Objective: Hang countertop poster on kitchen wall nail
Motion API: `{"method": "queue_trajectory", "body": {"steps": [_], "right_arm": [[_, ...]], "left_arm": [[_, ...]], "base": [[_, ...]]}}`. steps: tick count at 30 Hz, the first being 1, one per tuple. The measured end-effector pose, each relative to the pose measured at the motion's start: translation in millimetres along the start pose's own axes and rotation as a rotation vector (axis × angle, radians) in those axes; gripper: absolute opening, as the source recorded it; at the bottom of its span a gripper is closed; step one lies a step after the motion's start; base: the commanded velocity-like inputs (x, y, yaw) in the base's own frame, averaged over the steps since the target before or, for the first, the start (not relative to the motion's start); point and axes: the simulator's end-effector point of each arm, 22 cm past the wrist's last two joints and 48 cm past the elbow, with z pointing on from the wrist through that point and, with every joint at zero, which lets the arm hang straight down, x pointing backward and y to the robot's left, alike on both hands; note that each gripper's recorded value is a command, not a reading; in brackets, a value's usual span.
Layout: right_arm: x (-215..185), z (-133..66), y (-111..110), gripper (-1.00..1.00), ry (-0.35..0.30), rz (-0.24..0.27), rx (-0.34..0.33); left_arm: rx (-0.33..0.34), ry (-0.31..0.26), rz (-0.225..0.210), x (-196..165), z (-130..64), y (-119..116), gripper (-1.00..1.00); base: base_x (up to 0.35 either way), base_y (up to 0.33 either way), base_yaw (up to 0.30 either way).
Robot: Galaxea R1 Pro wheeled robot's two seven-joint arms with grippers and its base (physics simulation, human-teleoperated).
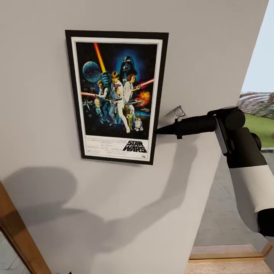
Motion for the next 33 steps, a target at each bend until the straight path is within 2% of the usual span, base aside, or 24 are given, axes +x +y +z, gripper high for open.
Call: {"method": "queue_trajectory", "body": {"steps": [24,33], "right_arm": [[-1.2,-0.3,1.4,-1.00,-0.003,-0.001,-0.004],[2.6,0.0,-5.3,-1.00,0.012,-0.009,0.021]], "left_arm": [[0.000,0.000,0.000,0.1,-0.2,0.2,1.00],[-0.001,0.001,0.000,0.3,0.1,0.4,1.00]], "base": [[0.006,0.043,0.000],[-0.055,0.029,0.000]]}}
